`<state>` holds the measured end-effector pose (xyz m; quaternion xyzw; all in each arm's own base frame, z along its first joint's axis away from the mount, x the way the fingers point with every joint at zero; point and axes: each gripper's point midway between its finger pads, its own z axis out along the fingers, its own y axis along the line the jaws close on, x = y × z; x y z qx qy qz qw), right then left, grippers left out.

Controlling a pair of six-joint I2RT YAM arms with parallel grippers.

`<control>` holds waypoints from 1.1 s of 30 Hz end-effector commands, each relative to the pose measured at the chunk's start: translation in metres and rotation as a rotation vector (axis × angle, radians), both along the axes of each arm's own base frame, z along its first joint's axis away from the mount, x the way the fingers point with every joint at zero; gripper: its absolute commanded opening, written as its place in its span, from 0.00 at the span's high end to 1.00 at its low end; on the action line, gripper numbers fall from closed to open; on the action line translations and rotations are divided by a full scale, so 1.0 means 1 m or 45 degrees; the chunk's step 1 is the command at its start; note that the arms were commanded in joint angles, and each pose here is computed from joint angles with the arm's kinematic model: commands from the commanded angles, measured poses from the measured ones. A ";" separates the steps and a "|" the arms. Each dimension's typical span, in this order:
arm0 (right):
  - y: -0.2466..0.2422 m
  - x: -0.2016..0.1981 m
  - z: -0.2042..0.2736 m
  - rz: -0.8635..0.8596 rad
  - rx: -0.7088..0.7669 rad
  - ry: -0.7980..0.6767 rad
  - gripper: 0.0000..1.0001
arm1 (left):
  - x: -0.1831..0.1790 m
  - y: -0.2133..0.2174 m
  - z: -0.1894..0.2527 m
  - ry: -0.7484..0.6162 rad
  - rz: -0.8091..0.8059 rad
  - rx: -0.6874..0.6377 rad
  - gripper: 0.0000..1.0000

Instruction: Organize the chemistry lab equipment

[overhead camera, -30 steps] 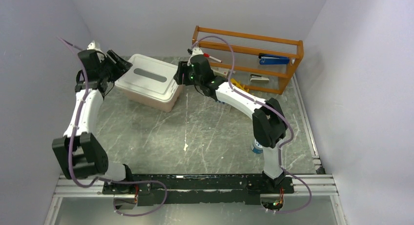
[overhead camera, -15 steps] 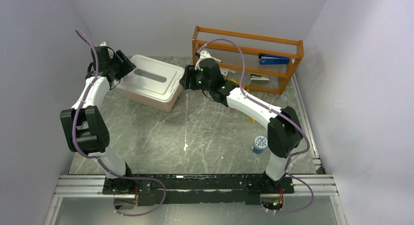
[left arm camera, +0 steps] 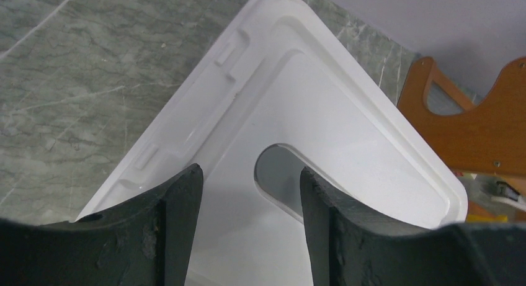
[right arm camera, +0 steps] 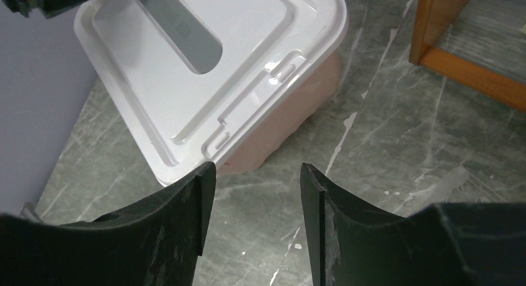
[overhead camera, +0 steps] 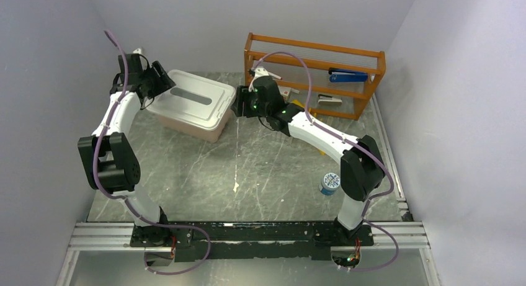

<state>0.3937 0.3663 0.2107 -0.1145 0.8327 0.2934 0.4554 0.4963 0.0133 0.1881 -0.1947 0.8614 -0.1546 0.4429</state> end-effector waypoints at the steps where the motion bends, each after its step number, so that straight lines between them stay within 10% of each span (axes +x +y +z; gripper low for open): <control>1: -0.025 -0.006 0.021 -0.080 -0.040 -0.047 0.44 | -0.010 -0.034 0.070 -0.151 -0.210 0.066 0.35; 15: -0.173 -0.092 0.033 -0.389 -0.289 -0.094 0.26 | -0.155 -0.088 0.117 -0.331 -0.438 0.181 0.20; 33: -0.348 -0.198 0.112 -1.054 -0.175 -0.181 0.15 | -0.270 -0.025 0.153 -0.258 -0.046 0.356 0.07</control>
